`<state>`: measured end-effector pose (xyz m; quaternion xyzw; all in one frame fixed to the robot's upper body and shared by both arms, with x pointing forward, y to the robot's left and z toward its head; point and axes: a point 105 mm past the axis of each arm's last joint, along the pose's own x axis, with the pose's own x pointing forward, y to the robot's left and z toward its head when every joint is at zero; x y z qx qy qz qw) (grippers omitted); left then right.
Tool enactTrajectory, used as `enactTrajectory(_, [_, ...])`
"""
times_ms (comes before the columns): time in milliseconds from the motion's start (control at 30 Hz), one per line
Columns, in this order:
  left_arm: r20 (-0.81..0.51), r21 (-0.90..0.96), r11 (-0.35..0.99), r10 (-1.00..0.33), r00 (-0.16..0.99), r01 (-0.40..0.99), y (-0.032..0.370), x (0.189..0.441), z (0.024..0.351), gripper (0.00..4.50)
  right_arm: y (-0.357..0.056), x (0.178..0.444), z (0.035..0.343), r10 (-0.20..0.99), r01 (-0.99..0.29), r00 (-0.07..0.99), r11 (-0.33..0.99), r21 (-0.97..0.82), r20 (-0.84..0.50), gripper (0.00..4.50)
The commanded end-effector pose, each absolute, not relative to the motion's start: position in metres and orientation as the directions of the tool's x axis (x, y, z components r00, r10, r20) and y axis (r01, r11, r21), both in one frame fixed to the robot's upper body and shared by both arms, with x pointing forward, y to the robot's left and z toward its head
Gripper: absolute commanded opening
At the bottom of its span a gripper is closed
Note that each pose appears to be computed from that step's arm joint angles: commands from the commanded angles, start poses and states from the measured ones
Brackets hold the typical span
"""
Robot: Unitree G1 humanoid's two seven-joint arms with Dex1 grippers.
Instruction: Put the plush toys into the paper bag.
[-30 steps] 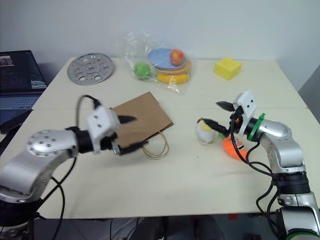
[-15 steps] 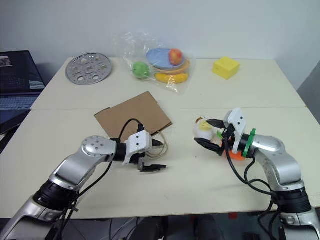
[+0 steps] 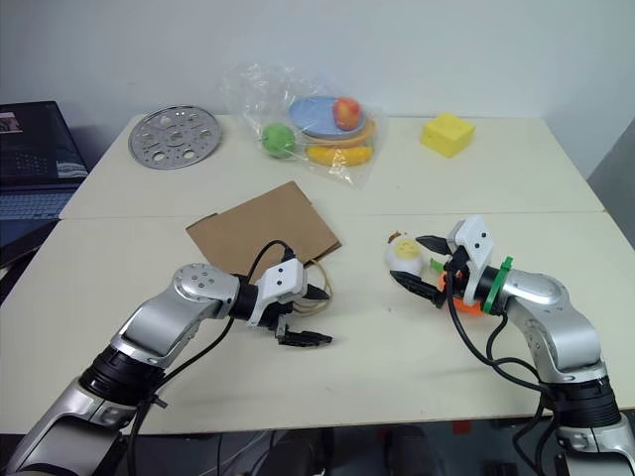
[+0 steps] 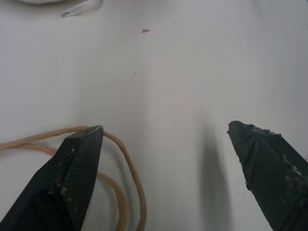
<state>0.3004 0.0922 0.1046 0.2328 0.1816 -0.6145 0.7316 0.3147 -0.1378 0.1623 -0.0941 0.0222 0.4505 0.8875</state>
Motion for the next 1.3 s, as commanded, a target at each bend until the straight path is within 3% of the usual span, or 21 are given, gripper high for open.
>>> enactTrajectory(33, [-0.549, 0.177, 0.129, -0.809, 0.207, 0.976, 0.099, 0.304, 0.122, 4.44, -0.141, 0.313, 0.173, 0.791, -0.791, 0.605, 0.583, -0.186, -0.090, 4.50])
enactTrajectory(267, [-0.618, 0.155, 0.095, -0.768, 0.171, 0.983, 0.110, 0.296, 0.104, 4.44, -0.140, 0.314, 0.170, 0.795, -0.795, 0.597, 0.570, -0.208, -0.106, 4.50])
enactTrajectory(667, [-0.596, 0.154, 0.055, -0.791, 0.137, 0.986, 0.091, 0.301, 0.102, 4.44, -0.142, 0.310, 0.167, 0.791, -0.792, 0.602, 0.574, -0.207, -0.110, 4.50])
enactTrajectory(767, [-0.600, 0.156, 0.056, -0.787, 0.140, 0.986, 0.094, 0.302, 0.103, 3.95, -0.141, 0.310, 0.168, 0.791, -0.791, 0.603, 0.575, -0.207, -0.108, 4.50])
enactTrajectory(1200, [-0.578, 0.188, 0.083, -0.796, 0.179, 0.979, 0.099, 0.307, 0.113, 0.24, -0.139, 0.313, 0.171, 0.788, -0.785, 0.608, 0.581, -0.214, -0.093, 4.50])
enactTrajectory(1300, [-0.511, 0.198, 0.137, -0.830, 0.221, 0.971, 0.097, 0.311, 0.134, 0.05, -0.137, 0.311, 0.168, 0.789, -0.787, 0.607, 0.579, -0.211, -0.096, 4.50])
